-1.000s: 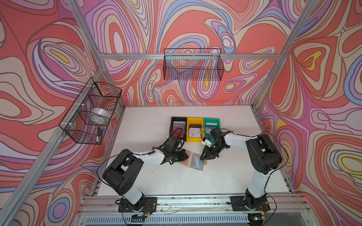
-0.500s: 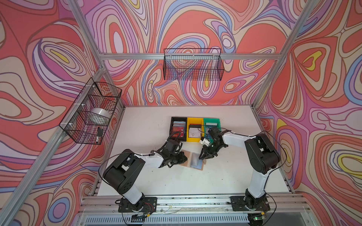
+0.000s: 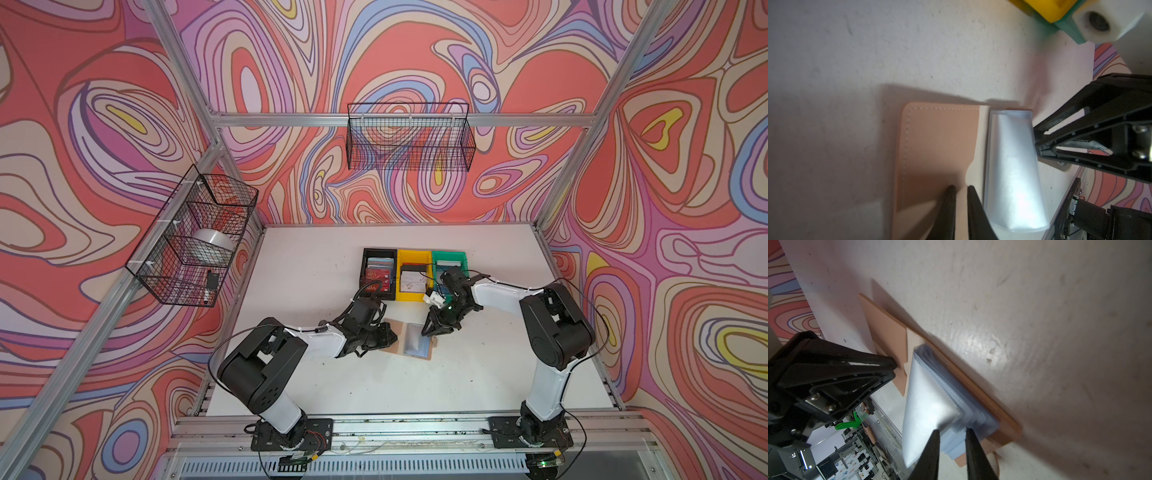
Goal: Take the credit cards out of the card holder
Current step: Flip over the card slot on the card holder.
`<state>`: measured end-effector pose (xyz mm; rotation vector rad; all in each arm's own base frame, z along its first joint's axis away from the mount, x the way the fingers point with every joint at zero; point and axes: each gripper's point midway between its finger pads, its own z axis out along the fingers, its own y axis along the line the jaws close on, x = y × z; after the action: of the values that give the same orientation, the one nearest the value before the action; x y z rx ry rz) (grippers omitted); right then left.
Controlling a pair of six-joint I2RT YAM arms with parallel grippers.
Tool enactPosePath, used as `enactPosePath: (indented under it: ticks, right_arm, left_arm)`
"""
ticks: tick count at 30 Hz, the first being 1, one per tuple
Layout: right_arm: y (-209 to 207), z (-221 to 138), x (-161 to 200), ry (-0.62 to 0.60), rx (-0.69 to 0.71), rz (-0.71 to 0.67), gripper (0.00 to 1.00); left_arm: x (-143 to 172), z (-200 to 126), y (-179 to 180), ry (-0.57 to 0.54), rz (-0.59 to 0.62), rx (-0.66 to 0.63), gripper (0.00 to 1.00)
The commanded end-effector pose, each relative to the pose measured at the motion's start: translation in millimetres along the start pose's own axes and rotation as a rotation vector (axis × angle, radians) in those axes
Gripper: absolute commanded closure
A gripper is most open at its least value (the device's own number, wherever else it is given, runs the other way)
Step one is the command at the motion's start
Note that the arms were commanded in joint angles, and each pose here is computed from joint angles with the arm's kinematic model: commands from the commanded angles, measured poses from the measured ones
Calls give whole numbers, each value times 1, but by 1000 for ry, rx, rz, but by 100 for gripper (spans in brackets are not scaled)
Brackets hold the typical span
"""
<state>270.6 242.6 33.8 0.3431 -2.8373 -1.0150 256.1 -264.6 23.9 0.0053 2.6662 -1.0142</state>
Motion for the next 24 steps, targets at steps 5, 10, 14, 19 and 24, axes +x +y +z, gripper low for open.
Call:
enactPosePath:
  ticks: [5, 10, 14, 19, 24]
  right_arm:
    - [1, -7, -8, -40, 57, -23, 76]
    - [12, -23, -7, -74, 65, -44, 76]
    - [18, -24, -5, -77, 31, -43, 76]
    - [10, -11, -3, -54, 17, -22, 76]
    - [4, 0, -3, -34, 0, -5, 76]
  left_arm:
    - [14, -1, 15, 34, -35, -52, 84]
    - [14, -1, 17, 35, -36, -55, 84]
    - [15, 0, 17, 37, -41, -54, 85]
    - [16, -1, 17, 36, -43, -53, 85]
    - [16, -3, 19, 32, -45, -60, 85]
